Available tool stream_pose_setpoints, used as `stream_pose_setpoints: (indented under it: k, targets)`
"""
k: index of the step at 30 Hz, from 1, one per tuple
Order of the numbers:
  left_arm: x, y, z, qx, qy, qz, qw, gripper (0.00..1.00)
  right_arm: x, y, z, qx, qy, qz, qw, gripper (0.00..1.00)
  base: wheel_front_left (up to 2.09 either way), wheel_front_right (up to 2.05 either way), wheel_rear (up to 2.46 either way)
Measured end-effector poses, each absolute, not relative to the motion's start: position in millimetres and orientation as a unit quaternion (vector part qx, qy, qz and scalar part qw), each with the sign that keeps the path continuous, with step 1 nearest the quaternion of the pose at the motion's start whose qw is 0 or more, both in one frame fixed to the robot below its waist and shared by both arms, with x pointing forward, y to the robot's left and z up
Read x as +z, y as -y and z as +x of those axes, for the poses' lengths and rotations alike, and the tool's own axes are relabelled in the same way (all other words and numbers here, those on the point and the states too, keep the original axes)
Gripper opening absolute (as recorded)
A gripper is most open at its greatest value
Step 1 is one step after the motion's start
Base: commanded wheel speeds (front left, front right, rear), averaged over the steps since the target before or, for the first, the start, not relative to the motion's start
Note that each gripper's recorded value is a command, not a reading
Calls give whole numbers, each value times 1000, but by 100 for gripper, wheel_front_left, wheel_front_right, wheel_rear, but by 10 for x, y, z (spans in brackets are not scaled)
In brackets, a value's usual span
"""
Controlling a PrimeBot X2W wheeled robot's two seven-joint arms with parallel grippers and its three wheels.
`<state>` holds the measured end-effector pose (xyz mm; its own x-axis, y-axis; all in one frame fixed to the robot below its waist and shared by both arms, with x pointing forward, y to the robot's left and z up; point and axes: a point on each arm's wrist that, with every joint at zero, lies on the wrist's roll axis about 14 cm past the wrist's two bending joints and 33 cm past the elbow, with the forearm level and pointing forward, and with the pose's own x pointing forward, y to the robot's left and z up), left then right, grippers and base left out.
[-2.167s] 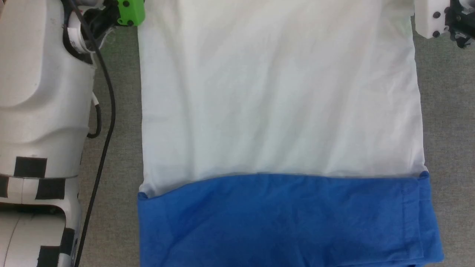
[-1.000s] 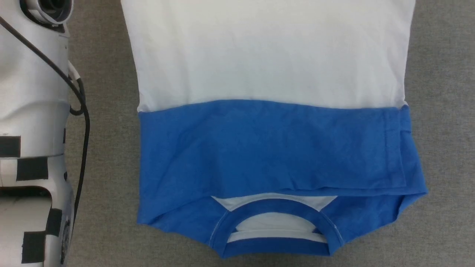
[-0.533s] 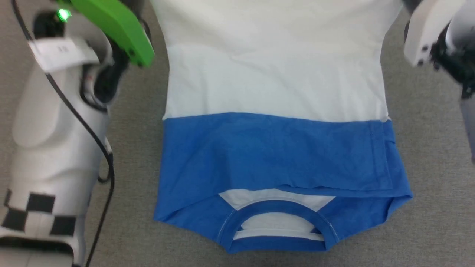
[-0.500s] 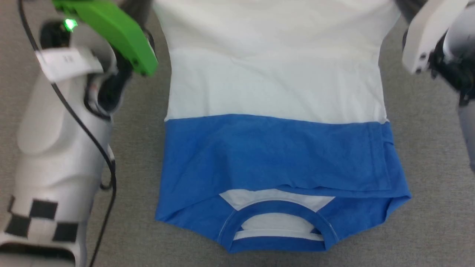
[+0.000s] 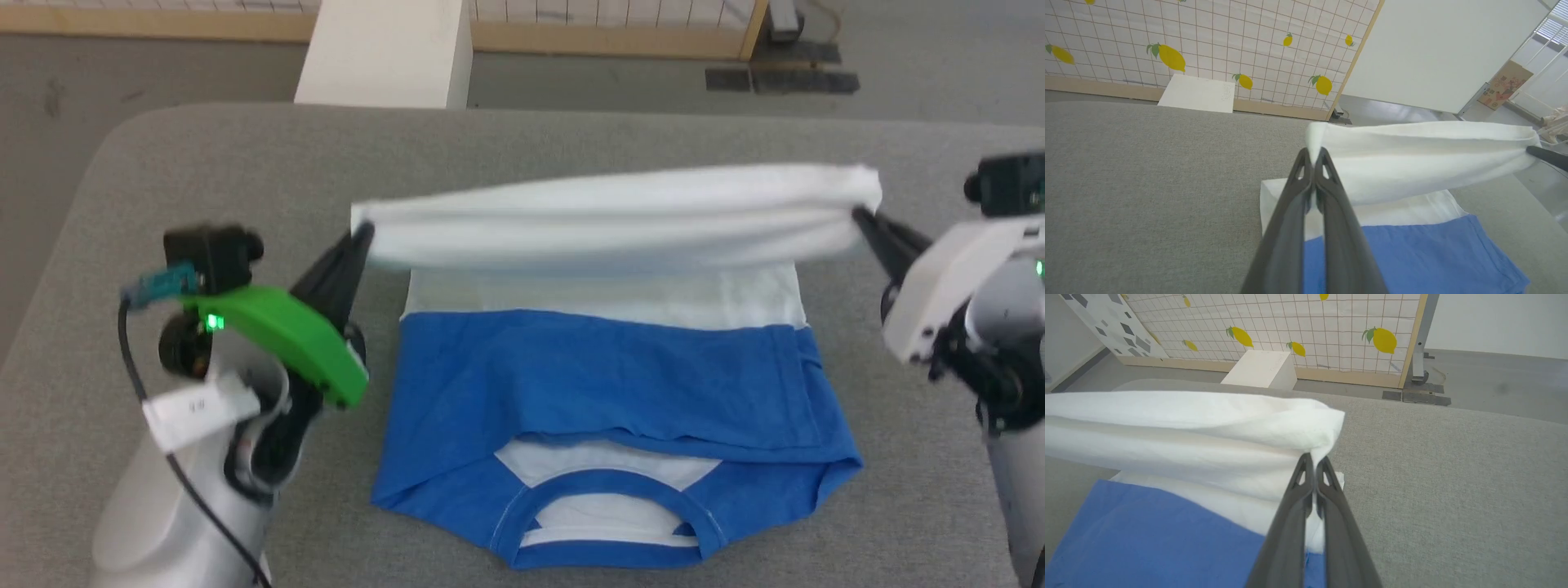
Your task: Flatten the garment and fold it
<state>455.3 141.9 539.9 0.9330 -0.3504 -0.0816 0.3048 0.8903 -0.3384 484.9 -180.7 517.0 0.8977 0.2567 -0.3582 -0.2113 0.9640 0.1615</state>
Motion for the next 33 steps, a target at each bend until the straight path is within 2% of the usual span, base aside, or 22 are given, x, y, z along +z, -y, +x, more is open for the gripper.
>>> stream_pose_setpoints:
  k: [9,21,26,33]
  targets:
    - [5201,-1415,3977,-146,-89,-215,961,0,4972,1867,4271,99,-220,103,965,0,0,0,0]
    - [4730,-1425,3562,-112,-160,-262,945,0,4334,1905,3547,84,-359,116,922,0,0,0,0]
    - [4468,-1409,3440,-98,-208,-271,934,0,4138,1894,3361,83,-406,113,903,0,0,0,0]
    - [4238,-1408,3349,-83,-258,-274,923,0,4066,1880,3313,84,-422,103,897,0,0,0,0]
